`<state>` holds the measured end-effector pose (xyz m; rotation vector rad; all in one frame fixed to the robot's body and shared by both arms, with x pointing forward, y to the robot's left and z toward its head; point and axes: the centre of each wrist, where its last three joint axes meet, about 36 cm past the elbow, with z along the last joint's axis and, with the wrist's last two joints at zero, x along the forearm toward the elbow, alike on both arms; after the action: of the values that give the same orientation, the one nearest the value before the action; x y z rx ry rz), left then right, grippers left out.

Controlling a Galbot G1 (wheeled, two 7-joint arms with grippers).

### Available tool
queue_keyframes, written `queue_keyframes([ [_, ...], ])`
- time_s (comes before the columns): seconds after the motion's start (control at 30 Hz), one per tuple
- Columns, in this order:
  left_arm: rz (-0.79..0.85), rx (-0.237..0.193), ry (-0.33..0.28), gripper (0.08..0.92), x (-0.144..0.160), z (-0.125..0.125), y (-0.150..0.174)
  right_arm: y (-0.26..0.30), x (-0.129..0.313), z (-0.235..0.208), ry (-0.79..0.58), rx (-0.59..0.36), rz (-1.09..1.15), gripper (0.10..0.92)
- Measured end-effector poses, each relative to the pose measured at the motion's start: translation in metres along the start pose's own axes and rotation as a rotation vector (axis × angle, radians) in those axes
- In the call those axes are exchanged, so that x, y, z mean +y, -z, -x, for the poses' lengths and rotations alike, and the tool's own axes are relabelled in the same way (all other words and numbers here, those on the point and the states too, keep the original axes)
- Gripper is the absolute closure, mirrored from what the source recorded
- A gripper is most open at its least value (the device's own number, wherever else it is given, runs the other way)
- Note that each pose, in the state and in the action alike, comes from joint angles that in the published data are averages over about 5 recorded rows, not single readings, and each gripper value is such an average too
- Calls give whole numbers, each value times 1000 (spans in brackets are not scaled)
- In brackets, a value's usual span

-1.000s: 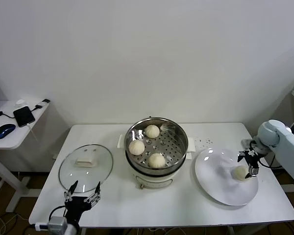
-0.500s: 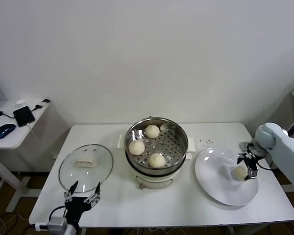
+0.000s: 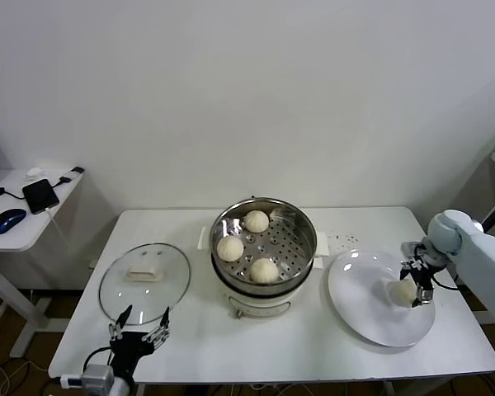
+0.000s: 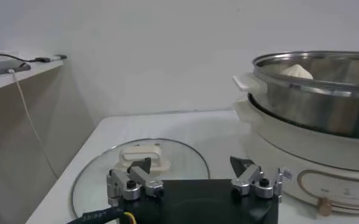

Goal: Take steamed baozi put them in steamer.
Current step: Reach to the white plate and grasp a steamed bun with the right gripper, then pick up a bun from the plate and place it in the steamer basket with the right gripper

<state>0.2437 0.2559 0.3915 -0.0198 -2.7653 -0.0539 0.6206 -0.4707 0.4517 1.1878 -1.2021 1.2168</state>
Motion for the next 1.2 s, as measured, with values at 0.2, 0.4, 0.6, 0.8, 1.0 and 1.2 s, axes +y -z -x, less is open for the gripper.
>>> queue_keyframes([
  [0.2,-1,-1,-3,177,-1,1,0,-1,0,-4,-10,-6,7,451],
  [0.4,-3,-4,-12,177,-4,3,0,-2,-2,-17,-22,-13,19,556],
  [0.6,-2,-16,-11,177,-5,6,3,4,-8,-52,-48,-32,31,564],
  [0.8,7,-32,-8,177,-7,10,8,38,-22,-115,-97,-86,10,557],
  [1.0,12,-58,-10,177,-9,13,17,97,-37,-192,-135,-156,-33,556],
  [1.2,15,-77,0,177,-7,15,24,164,-43,-247,-135,-211,-59,555],
])
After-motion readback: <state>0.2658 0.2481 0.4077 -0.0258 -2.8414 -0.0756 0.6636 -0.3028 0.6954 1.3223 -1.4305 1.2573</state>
